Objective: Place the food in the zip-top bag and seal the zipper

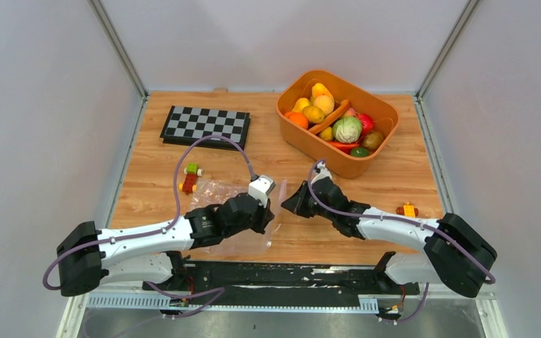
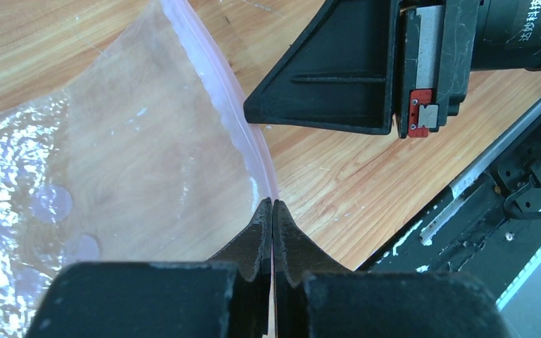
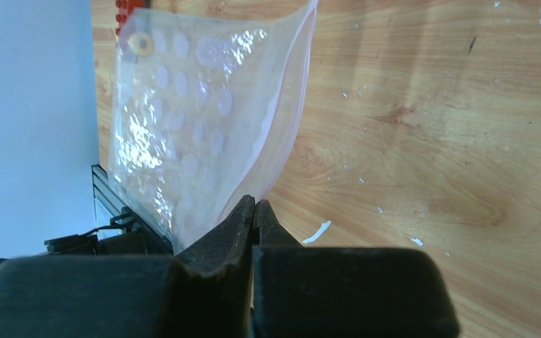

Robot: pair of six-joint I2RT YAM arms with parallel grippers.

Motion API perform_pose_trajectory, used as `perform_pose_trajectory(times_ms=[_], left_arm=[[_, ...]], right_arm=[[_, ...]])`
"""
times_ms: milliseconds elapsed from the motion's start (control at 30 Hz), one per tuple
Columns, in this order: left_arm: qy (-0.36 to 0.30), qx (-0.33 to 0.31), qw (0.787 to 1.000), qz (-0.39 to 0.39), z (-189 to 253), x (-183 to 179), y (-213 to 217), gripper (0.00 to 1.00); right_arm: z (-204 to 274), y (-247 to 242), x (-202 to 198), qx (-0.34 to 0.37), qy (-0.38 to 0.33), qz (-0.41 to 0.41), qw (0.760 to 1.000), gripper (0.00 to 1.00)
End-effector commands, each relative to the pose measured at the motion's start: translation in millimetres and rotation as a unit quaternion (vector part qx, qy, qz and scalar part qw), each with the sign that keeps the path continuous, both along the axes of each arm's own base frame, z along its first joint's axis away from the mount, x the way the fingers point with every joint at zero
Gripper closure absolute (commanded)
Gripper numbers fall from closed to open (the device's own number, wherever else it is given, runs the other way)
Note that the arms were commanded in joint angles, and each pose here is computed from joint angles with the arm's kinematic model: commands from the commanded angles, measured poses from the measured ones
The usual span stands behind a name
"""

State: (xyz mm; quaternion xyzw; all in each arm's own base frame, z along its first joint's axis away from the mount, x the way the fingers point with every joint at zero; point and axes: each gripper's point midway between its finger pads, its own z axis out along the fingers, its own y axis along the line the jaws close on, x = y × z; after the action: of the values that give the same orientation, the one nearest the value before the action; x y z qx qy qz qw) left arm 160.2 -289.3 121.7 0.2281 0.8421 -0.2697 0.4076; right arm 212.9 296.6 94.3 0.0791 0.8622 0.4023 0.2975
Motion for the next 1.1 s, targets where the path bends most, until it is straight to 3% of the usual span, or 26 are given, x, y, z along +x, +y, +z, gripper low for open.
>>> perform_pose_trajectory(times_ms=[0, 133, 200, 367, 533, 667, 933, 1067], left_arm=[[-0.004, -0.025, 1.0, 0.01, 6.5, 1.0, -3.1, 1.0], [0.002, -0.027, 1.0, 0.011, 1.6, -0.5, -2.0, 1.0], [0.005, -0.03, 0.999, 0.011, -0.8, -1.7, -1.4, 1.0], [0.011, -0.037, 0.999, 0.014, -6.3, -4.4, 1.0, 1.0], [0.012, -0.04, 0.999, 0.018, -6.6, -4.7, 3.5, 1.0], [0.014, -0.04, 0.999, 0.017, -7.8, -5.9, 3.7, 1.0], [0.001, -0.055, 0.998, 0.023, 2.9, -2.4, 4.2, 1.0], [-0.006, -0.046, 0.998, 0.037, 4.1, -0.1, 13.5, 1.0]], right_arm=[[1.0, 10.1, -2.8, -0.004, 0.008, 0.03, 0.999, 1.0], [-6.6, 13.1, -4.8, -0.009, 0.018, 0.039, 0.999, 0.97], [-7.3, 16.5, -4.1, -0.002, 0.019, 0.041, 0.999, 0.83], [-10.4, 26.6, -3.6, 0.024, 0.03, 0.044, 0.998, 0.71], [-12.5, 34.4, -1.8, 0.063, 0.032, 0.039, 0.997, 0.68], [-10.8, 42.2, -0.9, 0.076, 0.038, 0.044, 0.995, 0.72], [-27.3, 39.0, -4.3, 0.065, 0.049, 0.041, 0.996, 1.0], [-24.0, 32.4, -2.3, 0.034, 0.027, 0.044, 0.998, 1.0]])
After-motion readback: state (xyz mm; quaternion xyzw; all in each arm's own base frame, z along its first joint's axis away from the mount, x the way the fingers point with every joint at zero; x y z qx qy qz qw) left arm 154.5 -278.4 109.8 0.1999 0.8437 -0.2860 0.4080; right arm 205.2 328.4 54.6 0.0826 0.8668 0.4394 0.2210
